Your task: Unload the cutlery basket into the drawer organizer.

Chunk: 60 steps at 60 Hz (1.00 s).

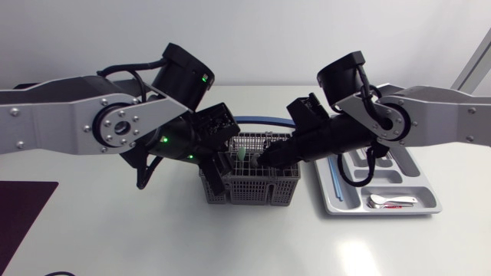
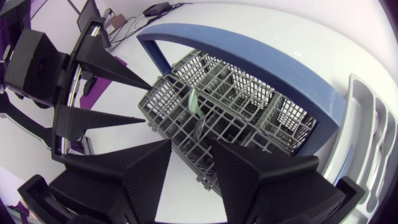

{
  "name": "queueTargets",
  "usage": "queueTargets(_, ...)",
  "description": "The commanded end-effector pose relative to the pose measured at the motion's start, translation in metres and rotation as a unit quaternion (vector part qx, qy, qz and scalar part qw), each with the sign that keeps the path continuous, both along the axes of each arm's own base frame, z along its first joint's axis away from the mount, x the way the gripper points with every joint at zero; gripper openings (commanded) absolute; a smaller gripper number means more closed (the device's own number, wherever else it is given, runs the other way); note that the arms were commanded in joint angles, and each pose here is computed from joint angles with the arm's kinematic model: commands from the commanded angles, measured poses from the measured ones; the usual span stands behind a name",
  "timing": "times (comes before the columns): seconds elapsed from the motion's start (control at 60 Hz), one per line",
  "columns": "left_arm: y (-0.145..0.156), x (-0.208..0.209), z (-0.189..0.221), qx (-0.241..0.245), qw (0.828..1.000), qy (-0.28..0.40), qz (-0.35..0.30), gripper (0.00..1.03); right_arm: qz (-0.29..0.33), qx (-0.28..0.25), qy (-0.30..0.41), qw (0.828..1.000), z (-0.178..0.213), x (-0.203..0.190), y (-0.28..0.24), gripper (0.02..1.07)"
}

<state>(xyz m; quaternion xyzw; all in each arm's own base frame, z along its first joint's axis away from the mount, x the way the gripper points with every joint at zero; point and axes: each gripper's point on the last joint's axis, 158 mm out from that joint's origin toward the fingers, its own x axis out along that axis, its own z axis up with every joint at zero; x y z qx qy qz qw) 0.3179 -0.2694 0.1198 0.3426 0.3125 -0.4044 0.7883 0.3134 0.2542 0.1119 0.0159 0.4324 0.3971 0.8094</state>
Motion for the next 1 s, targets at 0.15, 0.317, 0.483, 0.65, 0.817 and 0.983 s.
queueTargets(0.15, 0.007, 0.002, -0.008, -0.043, 0.998, 0.005, 0.042, 0.46, -0.031, -0.002, 0.006, 1.0, -0.004, 0.019, 0.005, 0.46)
queueTargets(0.317, 0.008, 0.004, -0.009, -0.059, 0.997, 0.002, 0.048, 0.48, -0.039, -0.006, 0.008, 0.999, -0.009, 0.024, 0.01, 0.44)
queueTargets(0.483, 0.008, 0.006, -0.008, -0.075, 0.996, -0.007, 0.053, 0.48, -0.039, -0.002, 0.005, 0.999, -0.008, 0.027, 0.015, 0.38)
queueTargets(0.65, 0.008, 0.006, -0.01, -0.084, 0.995, -0.008, 0.055, 0.48, -0.033, -0.005, 0.013, 0.999, -0.015, 0.024, 0.021, 0.29)
queueTargets(0.817, 0.007, 0.007, -0.01, -0.088, 0.995, -0.013, 0.054, 0.48, -0.029, -0.006, 0.013, 0.999, -0.016, 0.022, 0.022, 0.14)
queueTargets(0.983, 0.004, 0.006, -0.009, -0.092, 0.994, -0.013, 0.051, 0.48, -0.026, -0.004, 0.009, 1.0, -0.014, 0.021, 0.023, 0.09)
